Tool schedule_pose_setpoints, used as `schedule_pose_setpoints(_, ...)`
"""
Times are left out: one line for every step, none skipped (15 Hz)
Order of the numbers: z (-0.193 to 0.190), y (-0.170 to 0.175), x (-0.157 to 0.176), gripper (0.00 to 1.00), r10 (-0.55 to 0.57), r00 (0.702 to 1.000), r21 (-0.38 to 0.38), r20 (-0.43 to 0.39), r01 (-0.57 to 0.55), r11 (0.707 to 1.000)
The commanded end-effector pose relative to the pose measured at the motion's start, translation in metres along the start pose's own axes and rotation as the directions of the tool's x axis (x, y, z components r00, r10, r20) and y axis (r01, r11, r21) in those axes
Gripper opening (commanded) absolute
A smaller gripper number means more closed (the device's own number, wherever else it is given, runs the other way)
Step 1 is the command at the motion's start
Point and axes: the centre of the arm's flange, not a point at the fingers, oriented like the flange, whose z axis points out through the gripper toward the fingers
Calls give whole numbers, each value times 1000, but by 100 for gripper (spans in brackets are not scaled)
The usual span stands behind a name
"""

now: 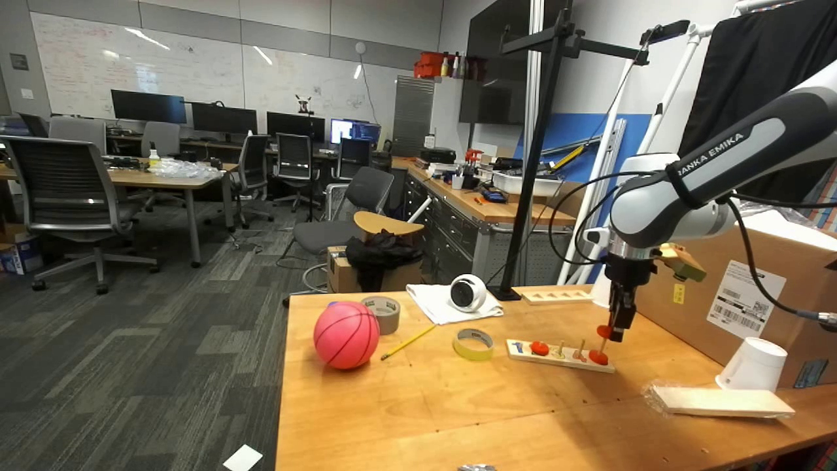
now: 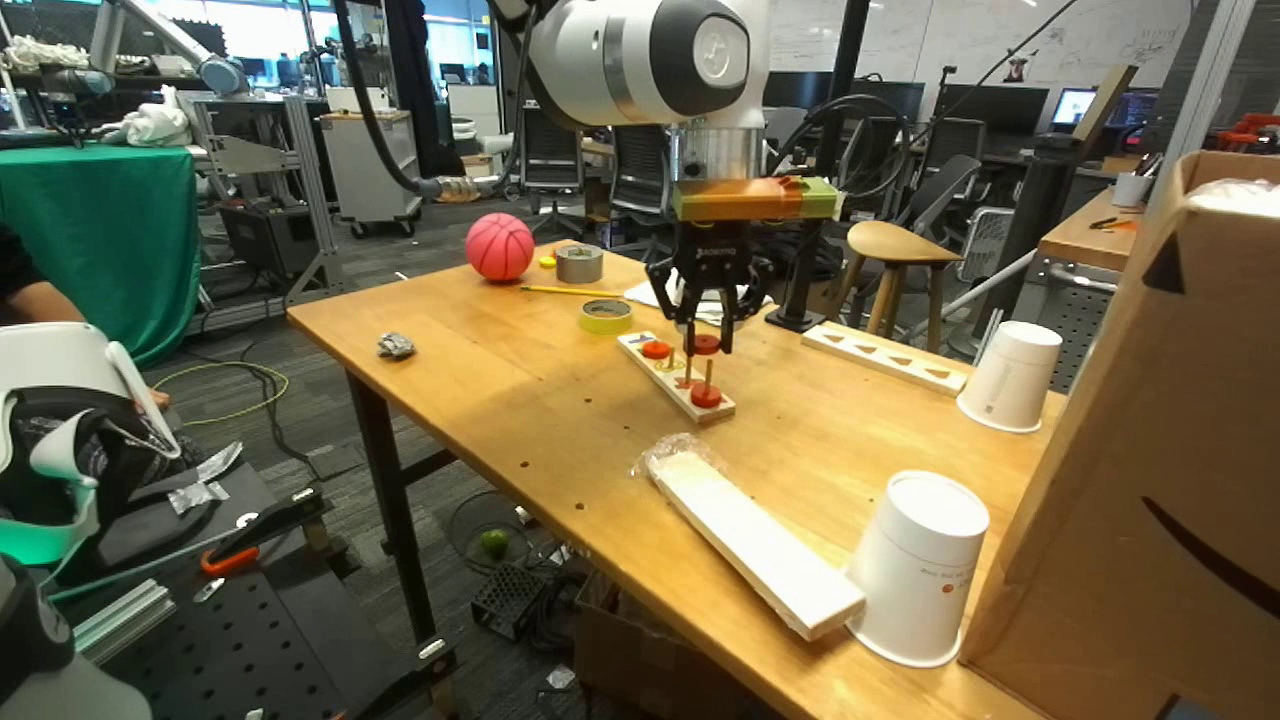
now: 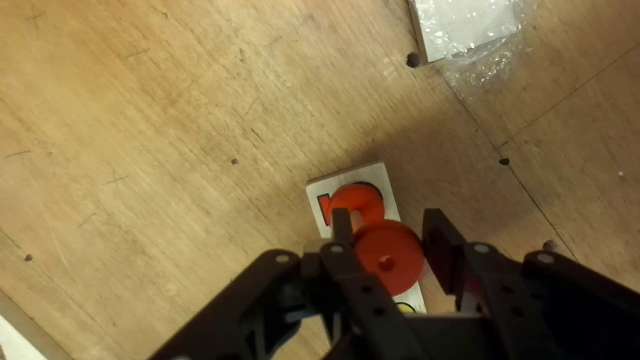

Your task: Move one right block to the first right position, then the left block, then the remaining block to the first right position

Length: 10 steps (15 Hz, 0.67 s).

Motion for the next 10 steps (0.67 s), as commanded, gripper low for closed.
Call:
schedule_pose_setpoints(-4,-10,-1,25,-8,1000,-15,-9,8,1000)
schedule_pose_setpoints(-4,-11,-1,25,-9,1000,-16,-7,9,1000)
schedule_pose_setpoints(-4,-11,-1,25,-10,1000,-17,-7,10,1000)
schedule_pose_setpoints(-4,-11,-1,25,-12,1000,-21,-5,12,1000)
schedule_pose_setpoints(-4,-11,0,25,-13,1000,-25,-4,13,1000)
schedule_pose_setpoints(-3,-9,1,25,-14,1000,-26,-4,14,1000)
schedule_pose_setpoints(-3,-8,2,25,-16,1000,-25,-5,15,1000)
schedule_pose_setpoints(-2,-6,4,25,-17,1000,-25,-6,17,1000)
schedule_pose_setpoints(-1,-5,6,25,-19,1000,-25,-5,19,1000)
schedule_pose_setpoints(-1,-4,7,25,-21,1000,-23,-4,21,1000)
